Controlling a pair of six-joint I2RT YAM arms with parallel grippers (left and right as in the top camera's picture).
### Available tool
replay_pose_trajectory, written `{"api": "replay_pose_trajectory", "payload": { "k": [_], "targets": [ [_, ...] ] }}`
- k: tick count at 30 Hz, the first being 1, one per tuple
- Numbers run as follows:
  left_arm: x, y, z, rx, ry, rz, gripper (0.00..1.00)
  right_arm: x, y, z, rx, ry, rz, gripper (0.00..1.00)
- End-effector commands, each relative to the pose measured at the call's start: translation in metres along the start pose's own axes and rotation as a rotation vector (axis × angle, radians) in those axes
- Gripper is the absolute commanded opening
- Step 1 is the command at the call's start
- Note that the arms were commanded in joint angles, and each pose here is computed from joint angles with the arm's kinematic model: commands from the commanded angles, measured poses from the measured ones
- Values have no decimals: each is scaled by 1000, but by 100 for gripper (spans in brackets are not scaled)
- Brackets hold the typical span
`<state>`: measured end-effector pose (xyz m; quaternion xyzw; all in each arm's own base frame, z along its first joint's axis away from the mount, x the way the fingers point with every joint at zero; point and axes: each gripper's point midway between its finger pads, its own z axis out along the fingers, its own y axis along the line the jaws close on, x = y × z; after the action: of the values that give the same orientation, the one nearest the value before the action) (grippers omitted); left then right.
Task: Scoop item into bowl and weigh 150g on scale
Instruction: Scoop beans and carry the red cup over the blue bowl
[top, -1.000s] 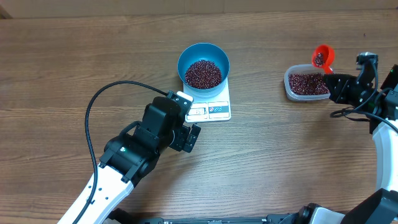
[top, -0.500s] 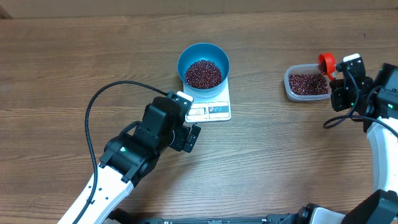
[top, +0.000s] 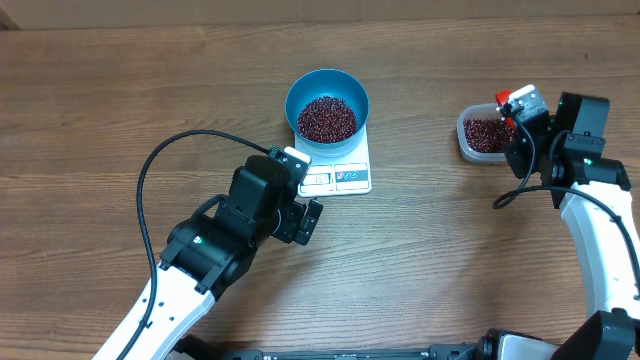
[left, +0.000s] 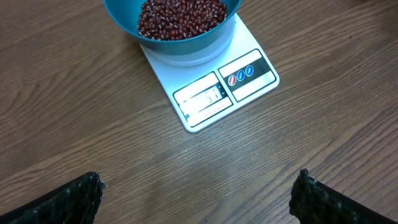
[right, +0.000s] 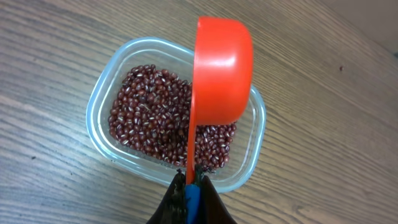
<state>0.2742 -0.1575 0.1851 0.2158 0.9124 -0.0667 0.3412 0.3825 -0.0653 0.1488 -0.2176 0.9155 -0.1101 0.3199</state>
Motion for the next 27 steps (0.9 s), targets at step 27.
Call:
{"api": "replay_pose_trajectory", "payload": {
  "k": [27],
  "targets": [
    [-1,-1,1,9,0,15,100,-158,198,-64,-552,-522,-91,4]
  ]
}}
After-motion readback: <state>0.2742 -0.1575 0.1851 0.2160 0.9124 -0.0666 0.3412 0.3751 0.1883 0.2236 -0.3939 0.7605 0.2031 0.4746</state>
